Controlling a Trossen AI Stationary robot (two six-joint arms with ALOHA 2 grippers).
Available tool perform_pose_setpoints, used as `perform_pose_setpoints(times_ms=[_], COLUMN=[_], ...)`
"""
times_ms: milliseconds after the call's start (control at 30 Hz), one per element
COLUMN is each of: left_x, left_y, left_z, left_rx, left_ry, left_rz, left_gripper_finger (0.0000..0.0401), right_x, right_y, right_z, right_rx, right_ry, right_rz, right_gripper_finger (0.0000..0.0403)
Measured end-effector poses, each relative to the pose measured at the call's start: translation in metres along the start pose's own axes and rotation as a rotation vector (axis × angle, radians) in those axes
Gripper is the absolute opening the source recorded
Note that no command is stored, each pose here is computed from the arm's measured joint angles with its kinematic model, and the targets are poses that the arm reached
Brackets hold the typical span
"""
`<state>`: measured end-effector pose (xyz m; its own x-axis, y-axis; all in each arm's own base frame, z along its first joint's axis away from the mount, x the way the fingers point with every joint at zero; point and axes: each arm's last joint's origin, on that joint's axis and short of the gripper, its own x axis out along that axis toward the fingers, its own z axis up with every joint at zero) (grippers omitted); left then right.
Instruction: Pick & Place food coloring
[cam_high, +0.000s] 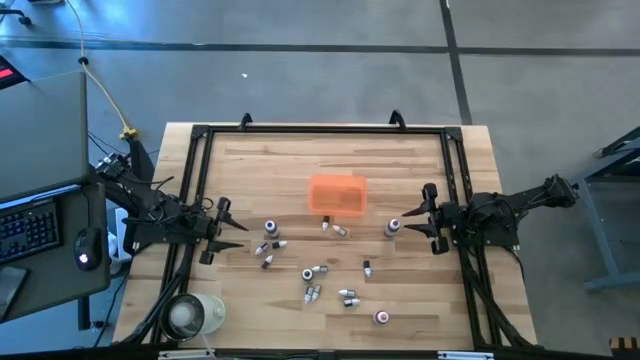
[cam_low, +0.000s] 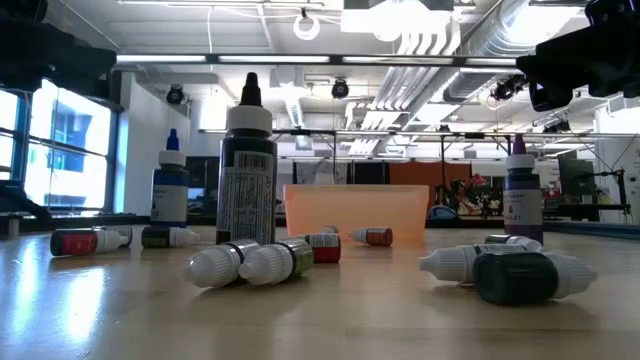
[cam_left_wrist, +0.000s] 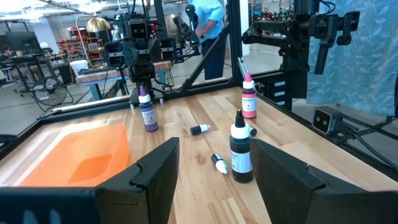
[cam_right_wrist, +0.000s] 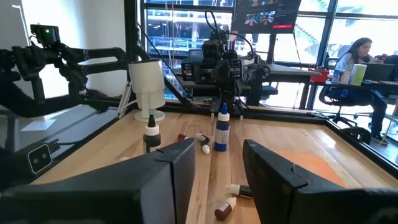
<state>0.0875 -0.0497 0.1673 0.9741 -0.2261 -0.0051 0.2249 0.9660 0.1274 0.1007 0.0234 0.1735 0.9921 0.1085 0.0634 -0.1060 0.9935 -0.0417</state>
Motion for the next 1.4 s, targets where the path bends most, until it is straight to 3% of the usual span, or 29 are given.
perform_pose_setpoints(times_ms=[1133,1233,1400], left_x=[0.0000,0.0000,0.0000], left_y=[0.0000,0.0000,0.0000], left_z=[0.0000,0.0000,0.0000], left_rx=[0.000,0.000,0.000], left_ry=[0.000,0.000,0.000], left_rz=[0.000,0.000,0.000], left_gripper_finger=[0.0195,0.0195,0.0195], right_x=[0.0000,-0.0002,-0.0003], right_y=[-0.0001,-0.0007,-0.0029], right_z=[0.0012,0.0060,0.0056], right_rx=[0.018,-0.051,-0.019], right_ry=[-0.013,-0.062,-0.053], right_rz=[-0.001,-0.016,-0.093], right_gripper_finger=[0.0128,0.0128,0.0128])
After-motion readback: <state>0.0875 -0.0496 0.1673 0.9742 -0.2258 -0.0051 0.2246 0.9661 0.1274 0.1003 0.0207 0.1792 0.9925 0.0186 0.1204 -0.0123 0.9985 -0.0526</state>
